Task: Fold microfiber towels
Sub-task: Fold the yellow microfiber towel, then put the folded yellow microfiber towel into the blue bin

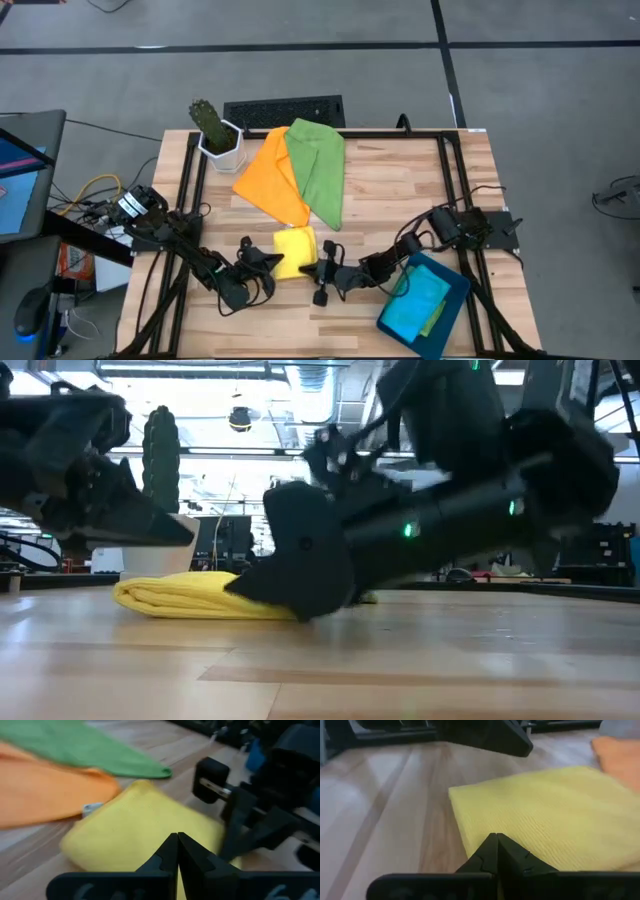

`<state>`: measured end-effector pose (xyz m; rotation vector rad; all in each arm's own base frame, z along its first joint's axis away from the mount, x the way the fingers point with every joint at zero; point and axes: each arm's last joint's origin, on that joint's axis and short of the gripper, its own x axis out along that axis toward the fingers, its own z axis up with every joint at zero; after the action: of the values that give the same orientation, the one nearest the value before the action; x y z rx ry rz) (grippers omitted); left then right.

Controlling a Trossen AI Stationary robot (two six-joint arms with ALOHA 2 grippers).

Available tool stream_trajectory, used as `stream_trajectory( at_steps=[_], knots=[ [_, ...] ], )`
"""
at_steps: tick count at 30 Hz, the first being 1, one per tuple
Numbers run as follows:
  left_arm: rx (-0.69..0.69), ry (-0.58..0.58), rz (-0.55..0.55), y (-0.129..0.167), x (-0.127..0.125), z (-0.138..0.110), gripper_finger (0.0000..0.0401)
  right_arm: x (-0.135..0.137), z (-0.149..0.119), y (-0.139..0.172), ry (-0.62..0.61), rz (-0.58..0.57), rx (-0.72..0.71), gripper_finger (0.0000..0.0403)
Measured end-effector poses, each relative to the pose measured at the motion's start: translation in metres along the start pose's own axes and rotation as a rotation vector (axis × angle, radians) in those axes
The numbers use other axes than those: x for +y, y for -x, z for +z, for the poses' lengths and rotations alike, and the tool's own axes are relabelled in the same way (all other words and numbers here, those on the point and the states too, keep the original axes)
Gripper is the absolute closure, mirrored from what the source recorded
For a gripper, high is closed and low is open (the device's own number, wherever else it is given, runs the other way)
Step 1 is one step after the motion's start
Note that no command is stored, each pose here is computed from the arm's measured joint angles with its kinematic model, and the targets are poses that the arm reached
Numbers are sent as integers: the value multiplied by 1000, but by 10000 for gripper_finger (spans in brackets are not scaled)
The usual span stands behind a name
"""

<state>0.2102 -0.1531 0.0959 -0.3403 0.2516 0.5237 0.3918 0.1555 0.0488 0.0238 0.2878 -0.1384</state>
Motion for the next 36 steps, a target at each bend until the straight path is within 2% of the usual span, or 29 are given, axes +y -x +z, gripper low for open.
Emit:
stream_trajectory(
  at_steps=[5,8,13,18,21,23,26,28,33,36],
  knots=[
    [1,-32,-6,-2,-1,2,401,-5,60,18,73,-175,-25,368],
    [15,-30,1,-6,1,3,401,-20,78,30,122,-251,89,345],
    [18,-2,22,-12,4,5,401,-54,108,42,-60,-311,184,267],
    [16,2,35,-16,5,7,401,-85,105,32,-309,-284,269,180],
    [31,1,25,-16,5,6,401,-93,95,21,-413,-288,298,157],
    [45,2,16,-16,5,6,401,-99,83,21,-423,-320,380,155],
    [64,-8,9,-16,6,5,401,-96,85,9,-478,-296,370,159],
    [66,-8,13,-16,6,5,401,-95,79,9,-460,-307,416,163],
    [65,-10,17,-16,6,5,401,-86,82,-5,-457,-297,411,171],
    [65,-9,14,-16,6,5,401,-85,70,-10,-438,-320,457,173]
  ],
)
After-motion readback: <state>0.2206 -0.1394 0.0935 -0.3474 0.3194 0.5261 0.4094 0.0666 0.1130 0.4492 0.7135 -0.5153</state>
